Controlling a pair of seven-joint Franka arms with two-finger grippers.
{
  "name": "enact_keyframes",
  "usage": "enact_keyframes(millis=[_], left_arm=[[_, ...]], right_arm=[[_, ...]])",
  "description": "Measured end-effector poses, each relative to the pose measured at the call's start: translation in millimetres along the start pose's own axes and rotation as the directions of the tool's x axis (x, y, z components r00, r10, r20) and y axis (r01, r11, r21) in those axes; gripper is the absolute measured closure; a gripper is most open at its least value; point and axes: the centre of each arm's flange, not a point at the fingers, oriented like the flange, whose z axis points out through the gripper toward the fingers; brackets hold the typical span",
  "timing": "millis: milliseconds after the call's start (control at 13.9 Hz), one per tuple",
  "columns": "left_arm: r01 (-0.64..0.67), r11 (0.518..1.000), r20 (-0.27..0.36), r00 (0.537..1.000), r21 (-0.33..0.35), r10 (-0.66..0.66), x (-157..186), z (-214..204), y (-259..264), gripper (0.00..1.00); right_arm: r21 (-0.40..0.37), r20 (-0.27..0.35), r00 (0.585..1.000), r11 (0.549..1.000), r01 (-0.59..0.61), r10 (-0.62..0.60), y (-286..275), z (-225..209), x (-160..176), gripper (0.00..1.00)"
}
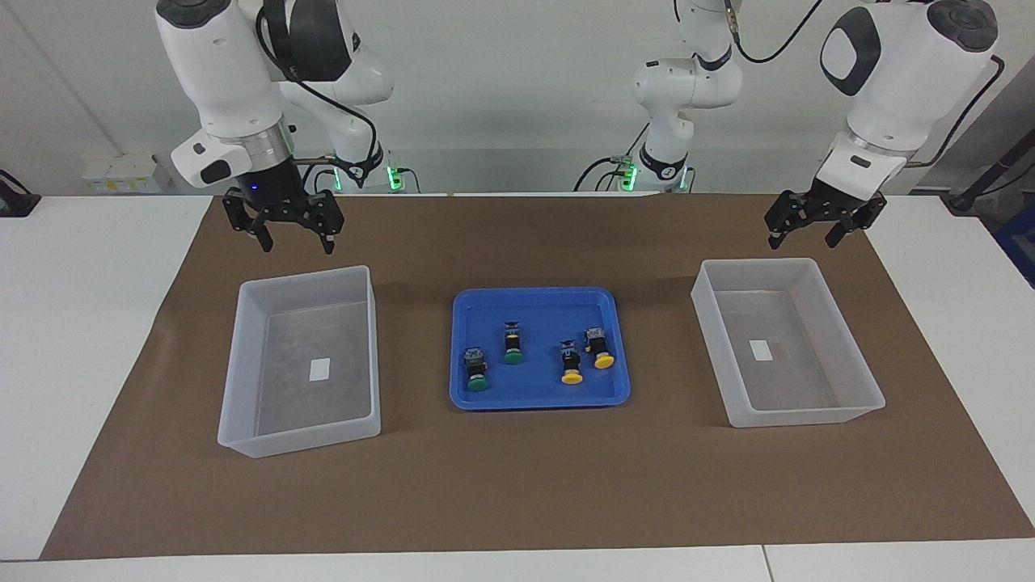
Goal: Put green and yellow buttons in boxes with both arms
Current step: 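Move the left gripper from its box toward the blue tray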
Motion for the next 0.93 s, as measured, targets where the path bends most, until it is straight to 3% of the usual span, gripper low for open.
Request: enact_keyframes(millis=[216,934], left_arm=[[0.001,1.0,0.0,1.0,0.0,-0.001,0,0,-1,0.0],[-0.005,1.0,-0.001,1.0,0.0,0.005,0,0,3,0.0]], right_arm=[[-0.003,0.015,1.0,1.0,-0.003,0.003,1,-22,1,0.0],[-0.008,0.031,0.999,0.999,-0.033,0.033,17,-14,11,0.0]])
